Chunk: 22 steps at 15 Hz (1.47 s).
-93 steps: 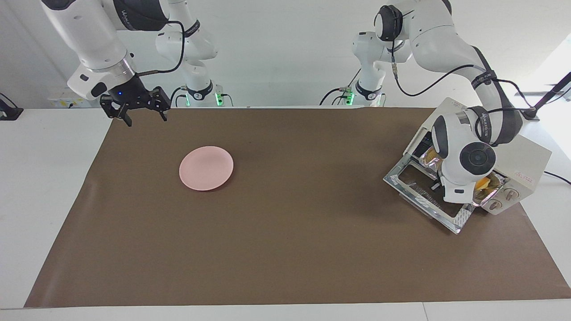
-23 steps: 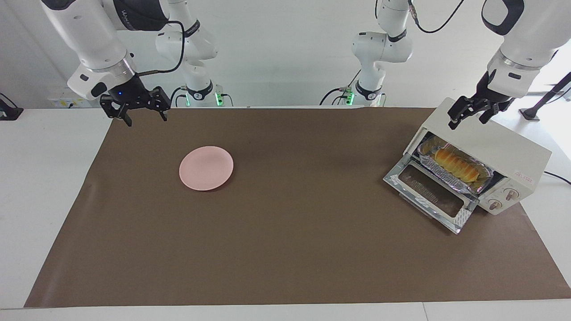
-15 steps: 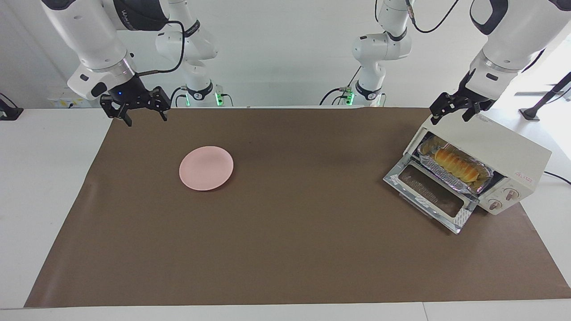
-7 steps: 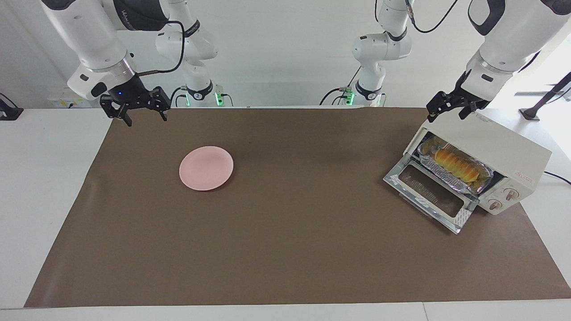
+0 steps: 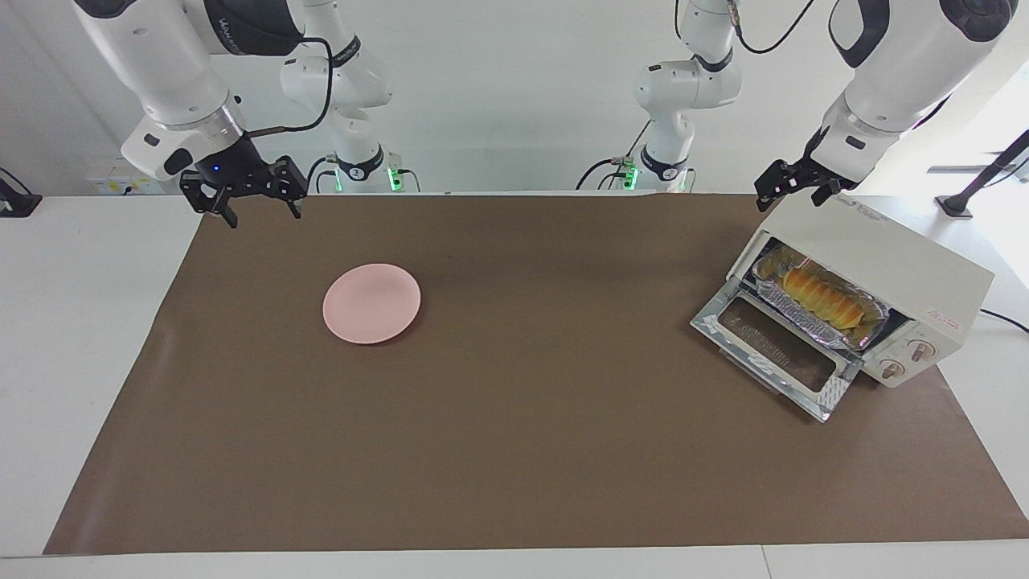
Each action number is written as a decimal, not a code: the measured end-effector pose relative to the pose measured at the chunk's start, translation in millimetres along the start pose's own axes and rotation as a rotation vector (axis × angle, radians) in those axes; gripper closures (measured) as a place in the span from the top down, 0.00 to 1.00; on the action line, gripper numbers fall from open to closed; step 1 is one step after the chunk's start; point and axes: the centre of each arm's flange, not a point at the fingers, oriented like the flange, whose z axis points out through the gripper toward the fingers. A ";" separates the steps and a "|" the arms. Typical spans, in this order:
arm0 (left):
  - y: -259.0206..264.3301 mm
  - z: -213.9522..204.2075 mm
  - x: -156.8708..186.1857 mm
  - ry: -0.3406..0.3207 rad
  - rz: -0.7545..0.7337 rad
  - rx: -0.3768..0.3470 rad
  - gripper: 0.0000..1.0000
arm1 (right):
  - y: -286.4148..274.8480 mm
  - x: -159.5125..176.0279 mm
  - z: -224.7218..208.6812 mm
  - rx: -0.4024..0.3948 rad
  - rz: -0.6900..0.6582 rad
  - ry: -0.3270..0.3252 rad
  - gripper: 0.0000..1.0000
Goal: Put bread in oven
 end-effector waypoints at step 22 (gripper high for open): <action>10.1 -14.6 5.4 0.148 0.015 -0.026 1.00 | 0.0 0.0 0.0 0.000 0.000 0.000 1.00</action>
